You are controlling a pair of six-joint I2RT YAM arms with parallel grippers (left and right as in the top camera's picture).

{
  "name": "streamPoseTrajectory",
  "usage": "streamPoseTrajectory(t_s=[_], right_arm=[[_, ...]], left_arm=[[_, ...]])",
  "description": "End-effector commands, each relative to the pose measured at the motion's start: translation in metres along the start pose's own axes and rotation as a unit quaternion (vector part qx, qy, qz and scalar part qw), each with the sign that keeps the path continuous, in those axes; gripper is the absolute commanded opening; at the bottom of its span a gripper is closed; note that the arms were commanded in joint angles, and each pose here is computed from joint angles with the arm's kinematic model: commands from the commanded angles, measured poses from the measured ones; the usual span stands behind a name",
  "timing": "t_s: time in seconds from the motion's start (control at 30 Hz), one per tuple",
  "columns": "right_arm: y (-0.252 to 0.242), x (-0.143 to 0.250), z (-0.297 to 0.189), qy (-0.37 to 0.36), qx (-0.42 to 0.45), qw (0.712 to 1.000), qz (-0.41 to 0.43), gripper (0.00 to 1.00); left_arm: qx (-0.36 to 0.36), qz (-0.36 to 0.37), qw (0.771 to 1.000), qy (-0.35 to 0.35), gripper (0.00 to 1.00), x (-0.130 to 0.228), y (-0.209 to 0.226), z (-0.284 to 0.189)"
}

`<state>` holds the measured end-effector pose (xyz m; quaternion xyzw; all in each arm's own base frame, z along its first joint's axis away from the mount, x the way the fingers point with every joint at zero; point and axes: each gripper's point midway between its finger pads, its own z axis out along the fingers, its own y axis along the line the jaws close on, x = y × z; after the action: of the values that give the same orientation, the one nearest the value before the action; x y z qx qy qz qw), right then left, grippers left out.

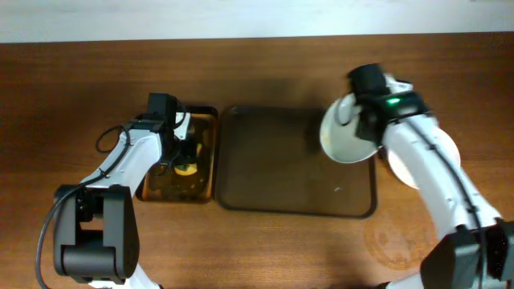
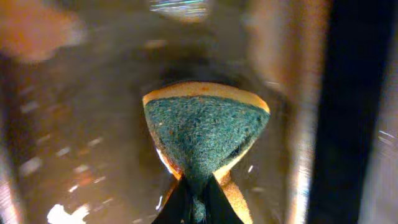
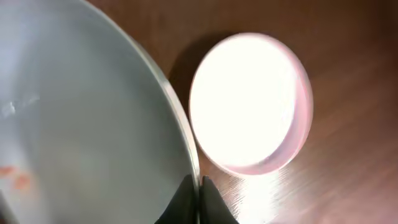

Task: Clean dirty plates on tray and stack at the side
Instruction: 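Carry the back plate right and stack it on the plate pile, then lower the sponge into the small tray and release it with the left gripper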

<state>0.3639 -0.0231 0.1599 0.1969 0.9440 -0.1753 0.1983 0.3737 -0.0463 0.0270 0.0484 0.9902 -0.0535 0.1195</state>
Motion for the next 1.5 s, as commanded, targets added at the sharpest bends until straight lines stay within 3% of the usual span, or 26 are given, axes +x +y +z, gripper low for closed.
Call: streamPoseTrajectory(t_s=[0.0,0.2,0.33,0.37,0.4,0.43,0.57,0.67,0.7,0.77,0.87,0.9,0.93,0.97,1.0,1.07,1.13,1.17,1.23,1.27,1.33,1.37,1.4,1.43,1.47], right_arm=[[-0.029,-0.004,0.011,0.074,-0.117,0.987,0.084,0.04],[-0.144,0.012,0.058,0.123,-0.051,0.960,0.246,0.04],[-0.176,0.023,0.080,0.143,-0.030,0.943,0.298,0.04],[-0.177,0.024,0.084,0.146,-0.029,0.942,0.299,0.15],[-0.172,0.022,0.085,0.147,-0.039,0.942,0.298,0.48],[-0.161,0.021,0.083,0.152,-0.068,0.946,0.279,0.57],[-0.106,0.027,0.064,0.177,-0.177,0.953,0.168,0.57],[-0.076,0.031,0.054,0.183,-0.188,0.959,0.108,0.55],[-0.066,0.031,0.051,0.181,-0.193,0.960,0.094,0.52],[-0.053,0.032,0.047,0.179,-0.199,0.961,0.075,0.51],[-0.042,0.033,0.043,0.178,-0.204,0.961,0.058,0.50],[-0.042,0.033,0.043,0.178,-0.204,0.961,0.058,0.50],[-0.042,0.033,0.043,0.178,-0.204,0.961,0.058,0.50],[-0.042,0.033,0.043,0.178,-0.204,0.961,0.058,0.50],[-0.042,0.033,0.043,0.178,-0.204,0.961,0.058,0.50],[-0.042,0.034,0.043,0.180,-0.204,0.961,0.058,0.50],[-0.042,0.034,0.043,0.180,-0.204,0.961,0.058,0.50],[-0.042,0.034,0.043,0.180,-0.204,0.961,0.058,0.49],[-0.042,0.034,0.043,0.180,-0.204,0.961,0.058,0.49],[-0.042,0.034,0.043,0.180,-0.204,0.961,0.058,0.49],[-0.042,0.034,0.043,0.180,-0.204,0.961,0.058,0.49],[-0.042,0.034,0.043,0.180,-0.204,0.961,0.058,0.49],[-0.042,0.034,0.043,0.180,-0.204,0.961,0.058,0.49],[-0.042,0.034,0.043,0.180,-0.204,0.961,0.058,0.49],[-0.042,0.034,0.043,0.180,-0.204,0.961,0.058,0.49]], left_arm=[[0.046,0.065,0.997,-0.001,0.00,0.001,-0.014,0.003],[0.043,0.054,0.998,0.000,0.00,0.001,-0.013,0.003],[0.043,0.054,0.998,0.000,0.00,0.001,-0.013,0.003],[0.043,0.054,0.998,0.000,0.00,0.001,-0.013,0.003],[0.043,0.054,0.998,0.000,0.00,0.001,-0.013,0.003],[0.043,0.054,0.998,0.000,0.00,0.001,-0.013,0.003],[0.037,0.054,0.998,-0.006,0.00,-0.002,-0.011,0.003],[-0.095,-0.093,0.991,-0.033,0.02,-0.012,0.035,0.000],[-0.100,-0.100,0.989,-0.038,0.05,-0.014,0.037,0.001],[-0.105,-0.102,0.989,-0.031,0.00,-0.011,0.039,0.004],[-0.169,-0.129,0.977,0.011,0.00,0.013,0.060,0.010],[-0.161,-0.132,0.978,0.025,0.00,0.019,0.057,0.012],[-0.095,-0.099,0.990,0.039,0.00,0.020,0.034,0.017],[0.126,0.061,0.989,0.036,0.00,0.018,-0.039,0.015],[0.170,0.092,0.981,0.028,0.00,0.019,-0.054,0.011],[0.023,0.009,0.999,0.028,0.00,0.010,-0.005,0.021],[-0.112,-0.093,0.989,0.021,0.00,0.012,0.040,0.017],[-0.140,-0.132,0.981,0.018,0.00,0.014,0.049,0.014],[-0.097,-0.145,0.984,0.024,0.00,0.015,0.035,0.018],[-0.018,-0.067,0.997,0.029,0.00,0.011,0.008,0.021],[0.089,0.059,0.994,0.021,0.00,0.010,-0.027,0.018],[0.046,0.052,0.997,0.019,0.00,0.007,-0.012,0.020],[-0.044,-0.014,0.999,0.020,0.00,0.007,0.019,0.020],[-0.140,-0.094,0.986,0.019,0.00,0.012,0.051,0.014],[-0.172,-0.139,0.975,0.017,0.00,0.016,0.062,0.011]])
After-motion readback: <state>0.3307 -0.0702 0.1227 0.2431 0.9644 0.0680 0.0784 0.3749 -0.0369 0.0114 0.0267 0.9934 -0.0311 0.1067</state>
